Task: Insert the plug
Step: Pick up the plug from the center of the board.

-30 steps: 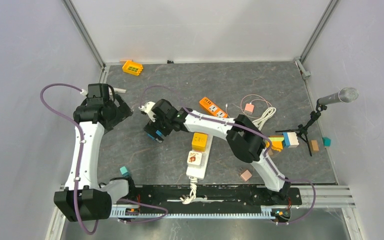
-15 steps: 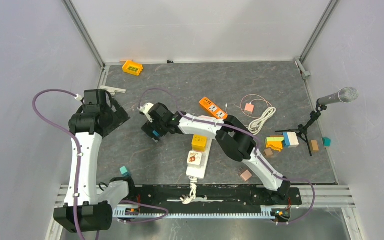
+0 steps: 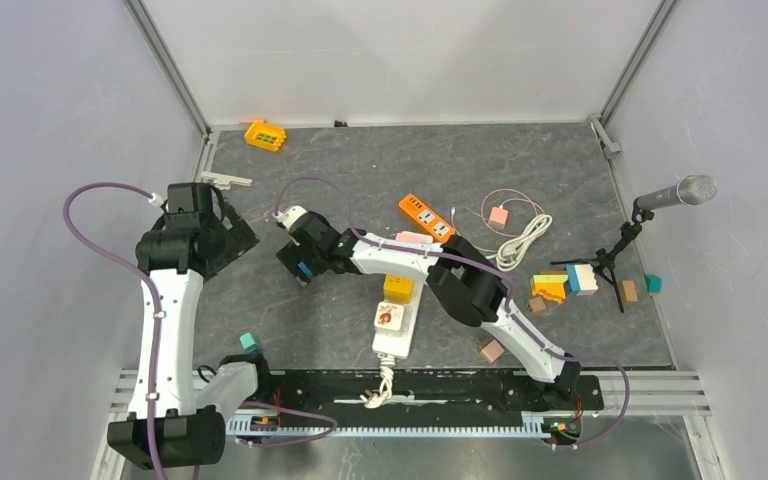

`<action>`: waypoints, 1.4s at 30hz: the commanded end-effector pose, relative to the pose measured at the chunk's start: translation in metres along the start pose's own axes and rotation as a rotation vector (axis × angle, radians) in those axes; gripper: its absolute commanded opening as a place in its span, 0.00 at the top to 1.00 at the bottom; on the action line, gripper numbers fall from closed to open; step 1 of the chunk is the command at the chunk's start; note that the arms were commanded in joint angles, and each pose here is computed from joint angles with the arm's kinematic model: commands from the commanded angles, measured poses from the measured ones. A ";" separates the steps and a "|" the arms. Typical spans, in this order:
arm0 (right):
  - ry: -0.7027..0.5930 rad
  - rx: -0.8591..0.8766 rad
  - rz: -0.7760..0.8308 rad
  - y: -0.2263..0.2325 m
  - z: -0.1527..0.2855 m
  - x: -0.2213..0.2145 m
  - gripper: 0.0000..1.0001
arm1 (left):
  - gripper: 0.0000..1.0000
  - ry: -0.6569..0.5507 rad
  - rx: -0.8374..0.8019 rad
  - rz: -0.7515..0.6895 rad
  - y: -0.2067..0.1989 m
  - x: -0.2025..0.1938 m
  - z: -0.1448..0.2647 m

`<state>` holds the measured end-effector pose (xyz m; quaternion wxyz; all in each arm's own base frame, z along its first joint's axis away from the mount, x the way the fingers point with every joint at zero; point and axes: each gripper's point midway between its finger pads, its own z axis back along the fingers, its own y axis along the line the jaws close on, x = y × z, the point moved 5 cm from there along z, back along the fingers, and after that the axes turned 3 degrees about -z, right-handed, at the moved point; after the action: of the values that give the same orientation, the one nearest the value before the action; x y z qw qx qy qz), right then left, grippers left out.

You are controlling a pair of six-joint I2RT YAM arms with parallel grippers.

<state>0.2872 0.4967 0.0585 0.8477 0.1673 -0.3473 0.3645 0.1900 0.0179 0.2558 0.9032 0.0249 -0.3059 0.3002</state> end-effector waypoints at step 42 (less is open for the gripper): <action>-0.221 -0.046 -0.265 -0.077 0.111 0.091 0.94 | 0.01 -0.122 -0.256 0.152 -0.040 0.033 0.025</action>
<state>0.3052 0.4514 0.1048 0.8666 0.1491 -0.3585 0.3135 0.2005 0.0040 0.2891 0.8770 -0.0482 -0.3624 0.3119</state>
